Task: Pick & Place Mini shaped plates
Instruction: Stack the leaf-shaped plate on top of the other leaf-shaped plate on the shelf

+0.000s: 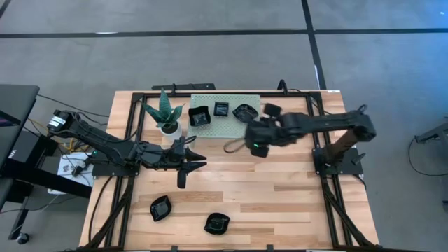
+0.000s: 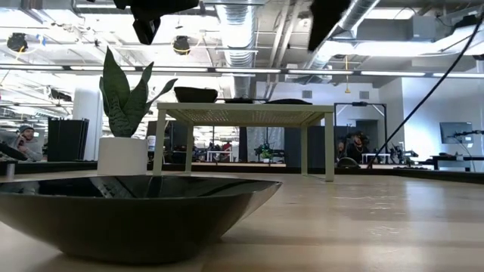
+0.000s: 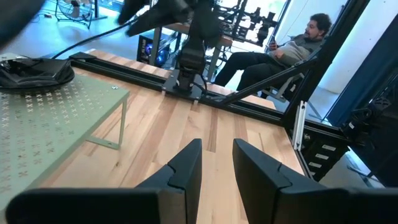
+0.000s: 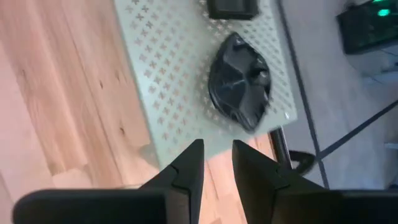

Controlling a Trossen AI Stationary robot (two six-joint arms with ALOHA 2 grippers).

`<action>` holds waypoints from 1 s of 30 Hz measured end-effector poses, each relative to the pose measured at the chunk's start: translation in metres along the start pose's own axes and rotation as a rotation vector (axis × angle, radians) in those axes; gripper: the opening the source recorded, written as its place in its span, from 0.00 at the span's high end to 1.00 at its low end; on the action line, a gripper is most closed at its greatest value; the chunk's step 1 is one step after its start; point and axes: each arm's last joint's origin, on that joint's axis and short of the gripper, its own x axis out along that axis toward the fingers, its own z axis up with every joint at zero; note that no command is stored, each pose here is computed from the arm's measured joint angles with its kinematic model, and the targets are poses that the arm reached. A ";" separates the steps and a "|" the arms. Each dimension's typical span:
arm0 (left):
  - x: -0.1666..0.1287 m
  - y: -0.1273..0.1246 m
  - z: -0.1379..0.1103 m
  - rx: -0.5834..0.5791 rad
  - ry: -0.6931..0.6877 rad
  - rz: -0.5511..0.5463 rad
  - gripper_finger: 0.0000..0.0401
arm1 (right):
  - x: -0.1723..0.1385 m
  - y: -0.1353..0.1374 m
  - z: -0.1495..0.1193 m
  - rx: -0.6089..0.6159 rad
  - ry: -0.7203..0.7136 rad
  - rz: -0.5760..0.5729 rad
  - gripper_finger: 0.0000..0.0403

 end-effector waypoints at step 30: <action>0.042 -0.034 -0.002 -0.152 -0.029 -0.228 0.81 | 0.052 0.059 -0.120 -0.189 -0.623 0.781 0.80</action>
